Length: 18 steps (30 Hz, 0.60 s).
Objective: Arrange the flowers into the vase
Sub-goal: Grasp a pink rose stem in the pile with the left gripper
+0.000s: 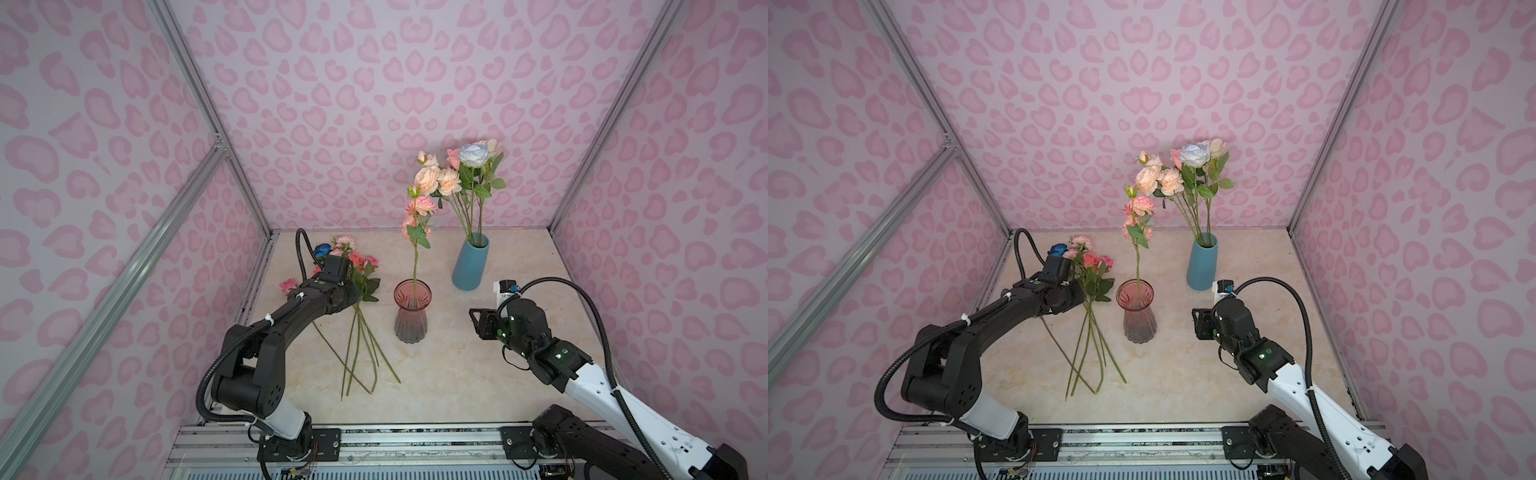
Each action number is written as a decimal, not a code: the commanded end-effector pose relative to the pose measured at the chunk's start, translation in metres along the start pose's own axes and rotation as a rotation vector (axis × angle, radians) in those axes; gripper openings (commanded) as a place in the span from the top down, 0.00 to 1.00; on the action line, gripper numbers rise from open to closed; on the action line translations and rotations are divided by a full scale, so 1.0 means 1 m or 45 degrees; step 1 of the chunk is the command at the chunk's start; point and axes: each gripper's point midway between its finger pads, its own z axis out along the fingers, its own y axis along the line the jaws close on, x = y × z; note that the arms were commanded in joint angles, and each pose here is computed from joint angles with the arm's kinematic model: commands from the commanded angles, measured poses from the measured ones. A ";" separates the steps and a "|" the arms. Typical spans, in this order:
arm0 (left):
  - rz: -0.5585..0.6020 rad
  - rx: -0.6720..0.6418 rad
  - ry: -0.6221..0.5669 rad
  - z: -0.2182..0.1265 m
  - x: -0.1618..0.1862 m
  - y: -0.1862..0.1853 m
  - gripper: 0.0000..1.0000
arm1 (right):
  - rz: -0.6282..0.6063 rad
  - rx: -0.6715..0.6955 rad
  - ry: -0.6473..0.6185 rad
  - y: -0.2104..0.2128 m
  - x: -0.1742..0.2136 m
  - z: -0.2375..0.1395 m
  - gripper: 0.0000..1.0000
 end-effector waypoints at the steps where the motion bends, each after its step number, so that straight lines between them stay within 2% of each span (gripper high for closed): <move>1: -0.043 0.016 0.014 0.013 -0.003 -0.009 0.67 | -0.021 0.006 -0.013 -0.001 -0.002 -0.001 0.55; 13: -0.059 -0.094 0.008 0.036 -0.006 0.007 0.76 | -0.027 0.031 0.003 -0.007 0.003 0.004 0.55; 18: -0.071 -0.084 0.027 0.048 -0.004 0.012 0.79 | -0.025 0.035 0.011 -0.008 0.004 0.007 0.55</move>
